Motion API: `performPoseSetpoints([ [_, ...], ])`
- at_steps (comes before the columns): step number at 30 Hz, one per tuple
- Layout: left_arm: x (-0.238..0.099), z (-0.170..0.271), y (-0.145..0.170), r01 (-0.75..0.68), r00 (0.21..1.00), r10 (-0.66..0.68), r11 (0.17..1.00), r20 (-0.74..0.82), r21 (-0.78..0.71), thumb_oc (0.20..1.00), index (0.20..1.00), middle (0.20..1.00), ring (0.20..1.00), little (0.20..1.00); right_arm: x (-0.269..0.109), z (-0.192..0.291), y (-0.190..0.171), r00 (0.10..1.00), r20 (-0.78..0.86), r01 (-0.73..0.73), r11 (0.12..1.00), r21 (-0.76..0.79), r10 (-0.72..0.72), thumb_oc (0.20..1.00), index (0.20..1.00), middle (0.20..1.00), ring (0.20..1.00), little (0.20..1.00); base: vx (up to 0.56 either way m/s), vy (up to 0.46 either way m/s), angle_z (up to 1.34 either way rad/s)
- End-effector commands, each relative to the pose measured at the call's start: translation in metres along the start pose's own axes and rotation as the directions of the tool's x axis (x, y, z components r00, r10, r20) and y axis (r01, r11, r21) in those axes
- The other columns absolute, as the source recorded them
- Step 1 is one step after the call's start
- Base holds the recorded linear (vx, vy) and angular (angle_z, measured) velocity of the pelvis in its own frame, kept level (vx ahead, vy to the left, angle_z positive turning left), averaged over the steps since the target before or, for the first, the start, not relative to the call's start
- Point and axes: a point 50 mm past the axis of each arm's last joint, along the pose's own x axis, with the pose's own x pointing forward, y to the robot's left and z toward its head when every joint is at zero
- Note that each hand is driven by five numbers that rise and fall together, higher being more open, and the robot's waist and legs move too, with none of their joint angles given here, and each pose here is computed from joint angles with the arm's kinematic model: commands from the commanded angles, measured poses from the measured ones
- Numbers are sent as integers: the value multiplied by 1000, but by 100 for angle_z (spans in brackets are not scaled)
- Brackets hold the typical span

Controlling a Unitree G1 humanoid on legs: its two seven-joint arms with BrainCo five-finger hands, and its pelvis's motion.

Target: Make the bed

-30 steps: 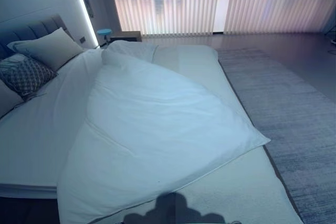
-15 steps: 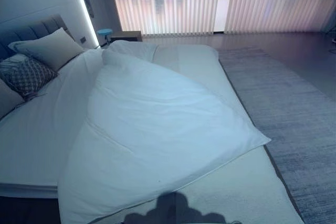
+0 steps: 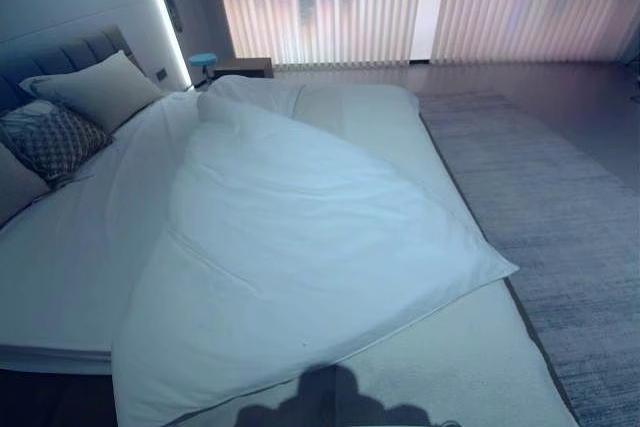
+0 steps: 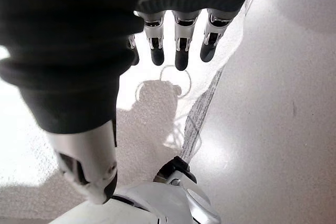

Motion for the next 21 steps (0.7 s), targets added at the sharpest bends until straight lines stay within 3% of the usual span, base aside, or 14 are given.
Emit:
performPoseSetpoints([
  [1,2,16,7,-32,999,32,999,32,5,1000,1000,1000,1000,1000,1,12,-5,999,30,20,996,-81,-18,1000,1000,1000,1000,1000,15,-11,3],
  [21,2,11,5,-29,1000,29,997,0,-76,1000,1000,1000,1000,1000,1,8,-7,1000,12,28,999,-37,-27,1000,1000,1000,1000,1000,4,-1,1],
])
